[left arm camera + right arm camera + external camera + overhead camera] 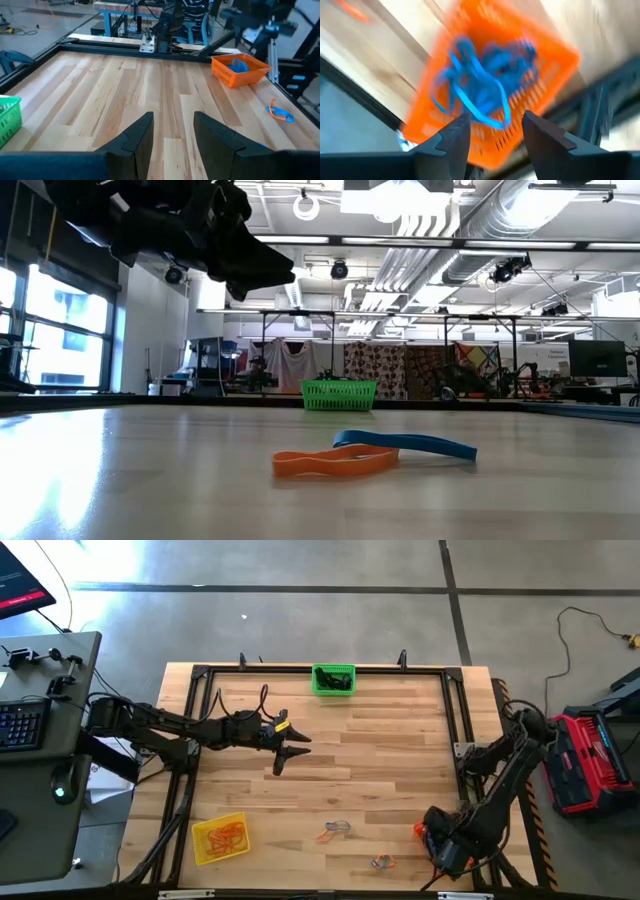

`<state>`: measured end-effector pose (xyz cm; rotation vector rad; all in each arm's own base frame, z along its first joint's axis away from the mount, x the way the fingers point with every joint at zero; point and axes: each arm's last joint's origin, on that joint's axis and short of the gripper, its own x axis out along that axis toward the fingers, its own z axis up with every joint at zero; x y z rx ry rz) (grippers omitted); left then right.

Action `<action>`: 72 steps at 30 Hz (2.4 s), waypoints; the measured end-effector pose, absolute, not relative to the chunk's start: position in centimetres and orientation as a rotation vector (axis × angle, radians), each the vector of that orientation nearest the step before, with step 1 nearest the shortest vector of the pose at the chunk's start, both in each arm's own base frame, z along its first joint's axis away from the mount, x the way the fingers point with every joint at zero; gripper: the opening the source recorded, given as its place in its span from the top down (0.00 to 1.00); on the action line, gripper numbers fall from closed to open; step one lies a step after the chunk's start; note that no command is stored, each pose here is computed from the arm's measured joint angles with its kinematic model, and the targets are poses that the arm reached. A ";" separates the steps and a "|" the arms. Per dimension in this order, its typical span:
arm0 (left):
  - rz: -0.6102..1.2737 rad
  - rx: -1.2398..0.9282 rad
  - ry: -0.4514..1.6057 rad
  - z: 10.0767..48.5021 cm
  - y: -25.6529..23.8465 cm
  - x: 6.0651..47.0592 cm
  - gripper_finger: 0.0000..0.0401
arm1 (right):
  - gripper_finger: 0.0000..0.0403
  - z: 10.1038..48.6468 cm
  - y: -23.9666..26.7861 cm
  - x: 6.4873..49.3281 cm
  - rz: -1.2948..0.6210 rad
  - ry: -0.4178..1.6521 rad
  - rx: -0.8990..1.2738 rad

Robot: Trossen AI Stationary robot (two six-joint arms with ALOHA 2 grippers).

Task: Sort rubber bands into baskets
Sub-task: Put the orange rubber band into the yellow bin

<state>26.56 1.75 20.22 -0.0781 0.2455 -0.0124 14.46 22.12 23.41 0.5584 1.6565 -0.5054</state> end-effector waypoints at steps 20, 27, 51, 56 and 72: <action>-0.077 -0.012 0.310 19.6 -0.1 26.5 0.67 | 0.58 21.0 23.7 23.0 -0.125 1.357 0.479; -0.075 -0.009 0.312 19.6 -0.1 26.5 0.67 | 0.58 18.0 24.8 24.1 -0.097 1.420 0.440; -0.076 -0.010 0.313 19.6 -0.1 26.4 0.67 | 0.99 15.7 24.4 24.9 -0.131 1.446 0.281; -0.076 -0.011 0.313 19.6 -0.1 26.4 0.67 | 1.00 16.3 23.8 25.0 -0.228 1.367 0.143; -0.077 -0.012 0.313 19.6 -0.1 26.4 0.67 | 1.00 17.4 24.0 25.4 -0.355 0.950 -0.202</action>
